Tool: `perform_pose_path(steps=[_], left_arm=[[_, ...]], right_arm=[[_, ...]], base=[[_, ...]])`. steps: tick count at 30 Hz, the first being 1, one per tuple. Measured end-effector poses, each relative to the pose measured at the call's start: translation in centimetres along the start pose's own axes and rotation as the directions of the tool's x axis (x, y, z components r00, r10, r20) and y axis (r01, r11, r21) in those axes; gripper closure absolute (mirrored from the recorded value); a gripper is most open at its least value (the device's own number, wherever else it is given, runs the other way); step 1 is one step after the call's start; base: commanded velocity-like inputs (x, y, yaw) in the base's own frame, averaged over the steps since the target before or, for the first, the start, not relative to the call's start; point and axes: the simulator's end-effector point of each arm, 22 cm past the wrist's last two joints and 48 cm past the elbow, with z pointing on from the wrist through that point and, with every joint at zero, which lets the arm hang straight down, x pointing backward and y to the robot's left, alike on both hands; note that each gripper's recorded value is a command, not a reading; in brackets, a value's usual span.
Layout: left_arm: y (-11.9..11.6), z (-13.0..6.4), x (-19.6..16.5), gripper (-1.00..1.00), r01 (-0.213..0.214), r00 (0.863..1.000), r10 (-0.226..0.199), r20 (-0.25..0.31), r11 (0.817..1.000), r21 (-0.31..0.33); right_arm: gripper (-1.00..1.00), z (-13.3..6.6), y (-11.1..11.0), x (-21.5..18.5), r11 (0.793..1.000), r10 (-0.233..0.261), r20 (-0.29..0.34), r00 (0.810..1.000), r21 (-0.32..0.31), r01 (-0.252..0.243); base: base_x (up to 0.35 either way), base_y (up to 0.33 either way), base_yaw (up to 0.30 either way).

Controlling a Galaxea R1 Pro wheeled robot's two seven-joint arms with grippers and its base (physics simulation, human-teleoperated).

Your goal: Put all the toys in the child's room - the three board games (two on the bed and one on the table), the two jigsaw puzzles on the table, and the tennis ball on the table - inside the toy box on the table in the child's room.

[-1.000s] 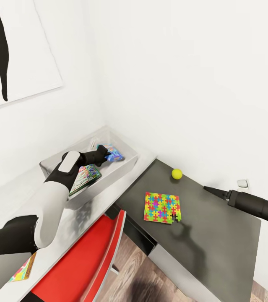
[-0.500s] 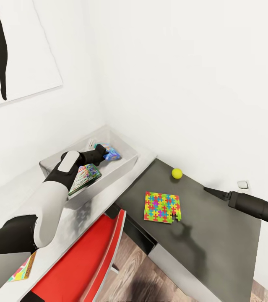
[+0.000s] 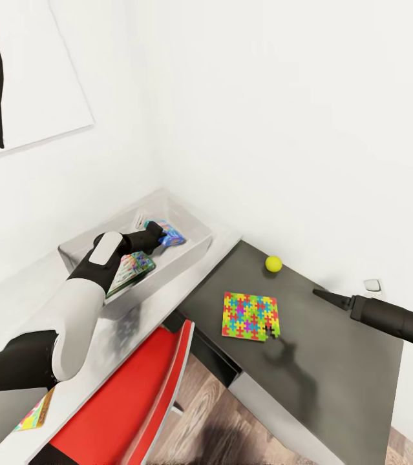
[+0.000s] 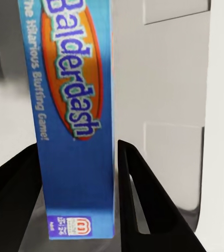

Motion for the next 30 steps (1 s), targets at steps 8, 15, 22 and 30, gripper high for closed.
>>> perform_pose_path(steps=[8, 15, 22, 30], left_arm=[[0.8, 0.5, 0.2, 1.00, 0.008, 1.000, -0.008, -0.005, 1.000, -0.007], [1.6, 1.0, 0.5, 1.00, 0.016, 1.000, -0.016, -0.011, 1.000, -0.015], [2.2, 1.4, 0.6, 1.00, 0.023, 1.000, -0.024, -0.015, 1.000, -0.021], [2.5, 1.5, 0.7, 1.00, 0.026, 1.000, -0.027, -0.017, 0.999, -0.024]], right_arm=[[-1.00, 0.4, -0.4, 0.5, 1.000, 0.011, -0.008, 1.000, 0.001, -0.011], [-1.00, 0.6, -0.8, 0.8, 1.000, 0.019, -0.015, 1.000, 0.005, -0.019], [-1.00, 0.8, -1.2, 1.2, 1.000, 0.027, -0.020, 0.999, 0.008, -0.026], [-1.00, 0.9, -1.4, 1.3, 1.000, 0.029, -0.022, 0.999, 0.010, -0.029]], base=[[0.000, 0.000, 0.000], [0.000, 0.000, 0.000], [0.000, 0.000, 0.000], [0.000, 0.000, 0.000]])
